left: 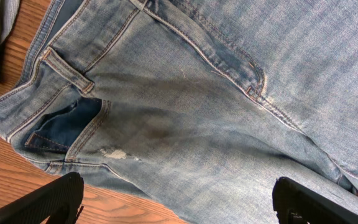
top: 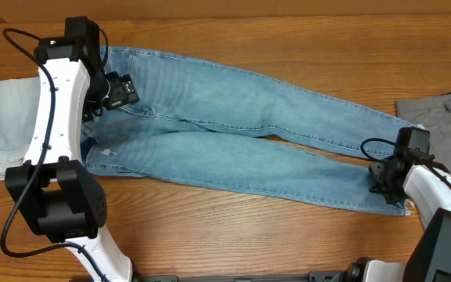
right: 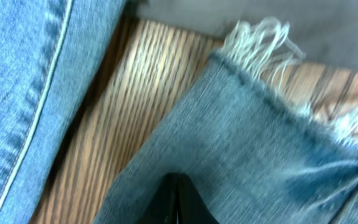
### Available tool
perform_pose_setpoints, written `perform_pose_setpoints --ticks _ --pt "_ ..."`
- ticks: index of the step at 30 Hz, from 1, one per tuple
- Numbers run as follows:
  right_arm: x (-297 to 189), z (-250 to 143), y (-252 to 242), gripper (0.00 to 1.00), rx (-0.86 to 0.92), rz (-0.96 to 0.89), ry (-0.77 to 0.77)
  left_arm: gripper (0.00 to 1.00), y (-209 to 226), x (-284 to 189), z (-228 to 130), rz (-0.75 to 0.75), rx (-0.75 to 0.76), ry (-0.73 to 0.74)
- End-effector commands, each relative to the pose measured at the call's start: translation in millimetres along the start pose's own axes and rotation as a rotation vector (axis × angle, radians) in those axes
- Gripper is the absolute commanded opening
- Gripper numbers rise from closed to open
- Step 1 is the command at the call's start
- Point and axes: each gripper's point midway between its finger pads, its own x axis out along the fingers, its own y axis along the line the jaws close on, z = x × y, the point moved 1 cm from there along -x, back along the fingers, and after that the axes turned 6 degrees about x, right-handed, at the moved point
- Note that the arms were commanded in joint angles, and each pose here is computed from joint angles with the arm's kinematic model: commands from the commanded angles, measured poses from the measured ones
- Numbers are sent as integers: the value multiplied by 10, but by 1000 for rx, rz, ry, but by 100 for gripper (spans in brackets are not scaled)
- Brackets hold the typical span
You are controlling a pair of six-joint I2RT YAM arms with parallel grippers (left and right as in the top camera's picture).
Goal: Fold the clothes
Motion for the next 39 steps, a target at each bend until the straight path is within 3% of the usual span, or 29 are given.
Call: perform_pose_setpoints --ticks 1,5,6,7,8,9,10,13,15,17,18,20,26,30,39 --pt "11 175 -71 4 -58 -52 -36 100 -11 -61 -12 -11 -13 -12" --pt "-43 188 -33 4 -85 -51 -23 100 -11 -61 -12 -11 -13 -12" --pt "-126 226 11 16 -89 -57 -17 100 -11 -61 -12 -11 -13 -12" --pt "-240 277 90 45 -90 -52 -9 100 -11 -61 -12 -11 -13 -12" --pt "-327 292 167 60 -90 -34 12 100 -11 -61 -12 -11 -13 -12" --pt "-443 293 272 68 -89 -2 47 100 -14 -61 -3 -13 -14 -16" --pt "-590 297 400 72 -117 40 85 100 -36 -65 91 -22 -15 -56" --pt "-765 193 550 68 -190 114 174 100 -46 -68 145 -26 -14 -79" --pt "-787 76 525 68 -216 103 216 100 -43 -77 232 -18 80 -118" --pt "-792 27 401 70 -246 47 232 100 205 -85 275 99 96 -132" --pt "-781 78 309 97 -213 -3 209 100 312 -86 273 127 51 -129" --pt "-778 126 145 98 -116 -85 190 100 469 -29 255 115 -22 -109" --pt "-570 61 -46 100 -49 -140 178 100 963 271 -55 -53 -255 49" --pt "-412 -32 -155 100 -45 -156 182 100 1061 608 -373 -82 -309 153" --pt "-296 4 -232 100 -49 -176 127 100 1250 687 -584 55 -424 213"
